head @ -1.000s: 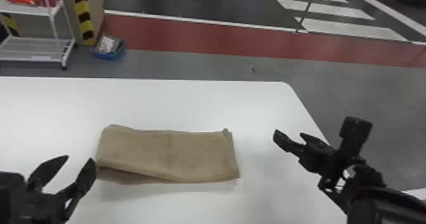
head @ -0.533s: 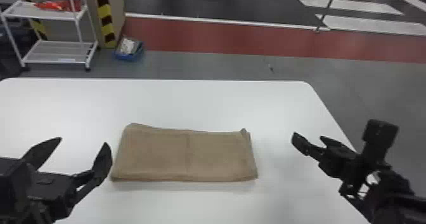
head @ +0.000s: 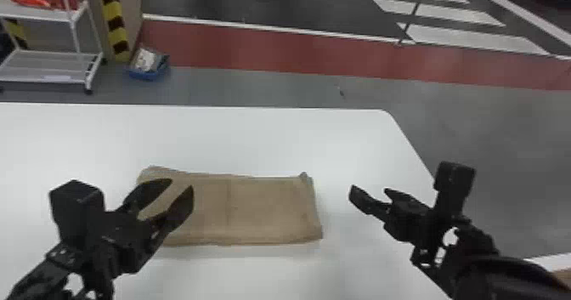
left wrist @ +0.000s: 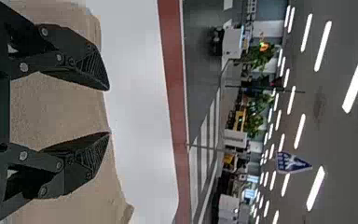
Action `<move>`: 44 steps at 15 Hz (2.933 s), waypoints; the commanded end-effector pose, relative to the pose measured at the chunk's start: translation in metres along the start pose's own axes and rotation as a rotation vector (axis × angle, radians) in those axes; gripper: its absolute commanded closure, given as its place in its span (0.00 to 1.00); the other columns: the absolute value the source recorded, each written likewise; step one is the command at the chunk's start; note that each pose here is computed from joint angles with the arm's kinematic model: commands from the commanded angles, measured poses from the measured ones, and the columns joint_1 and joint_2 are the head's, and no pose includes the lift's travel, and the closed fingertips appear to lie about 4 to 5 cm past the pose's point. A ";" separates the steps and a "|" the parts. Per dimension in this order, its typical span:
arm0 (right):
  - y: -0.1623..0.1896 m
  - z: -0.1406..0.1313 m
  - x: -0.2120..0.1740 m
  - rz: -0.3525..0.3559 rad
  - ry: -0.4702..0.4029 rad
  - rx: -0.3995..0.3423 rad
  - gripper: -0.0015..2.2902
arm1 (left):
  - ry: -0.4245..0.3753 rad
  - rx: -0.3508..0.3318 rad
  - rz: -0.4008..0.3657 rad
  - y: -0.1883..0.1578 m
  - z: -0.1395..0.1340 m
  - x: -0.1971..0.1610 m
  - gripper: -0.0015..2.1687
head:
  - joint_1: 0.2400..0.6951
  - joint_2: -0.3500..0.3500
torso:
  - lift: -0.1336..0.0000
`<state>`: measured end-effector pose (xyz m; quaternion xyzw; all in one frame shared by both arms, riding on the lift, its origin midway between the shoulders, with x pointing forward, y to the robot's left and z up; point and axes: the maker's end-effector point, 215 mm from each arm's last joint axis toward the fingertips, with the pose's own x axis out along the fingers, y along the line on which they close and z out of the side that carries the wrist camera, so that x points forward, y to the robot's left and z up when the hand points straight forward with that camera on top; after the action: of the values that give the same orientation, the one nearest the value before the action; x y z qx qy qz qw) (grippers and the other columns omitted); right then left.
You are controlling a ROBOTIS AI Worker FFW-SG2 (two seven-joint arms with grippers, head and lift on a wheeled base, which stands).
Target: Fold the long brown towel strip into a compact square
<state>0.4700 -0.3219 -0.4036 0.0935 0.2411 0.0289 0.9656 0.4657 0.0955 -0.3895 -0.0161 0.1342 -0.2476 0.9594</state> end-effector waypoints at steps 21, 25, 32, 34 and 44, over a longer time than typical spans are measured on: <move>0.107 -0.049 0.057 0.126 0.371 0.034 0.10 | 0.161 0.097 0.009 0.015 -0.058 0.034 0.85 | 1.00 0.31 | 0.07; 0.116 -0.061 0.056 0.140 0.421 0.029 0.13 | 0.162 0.105 0.011 0.014 -0.059 0.035 0.85 | 1.00 0.33 | 0.07; 0.130 -0.077 0.047 0.169 0.494 0.033 0.21 | 0.180 0.104 0.009 0.012 -0.064 0.036 0.85 | 1.00 0.35 | 0.07; 0.130 -0.080 0.043 0.178 0.502 0.044 0.32 | 0.188 0.103 0.007 0.010 -0.067 0.038 0.85 | 1.00 0.35 | 0.07; 0.168 -0.020 0.011 0.322 0.345 0.062 0.53 | 0.205 0.099 -0.027 -0.011 -0.076 0.044 0.85 | 1.00 0.35 | 0.07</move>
<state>0.4699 -0.1590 -0.4032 0.1482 0.3943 0.1793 0.8890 0.4790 0.0716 -0.4708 0.0575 0.2170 -0.2647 0.9379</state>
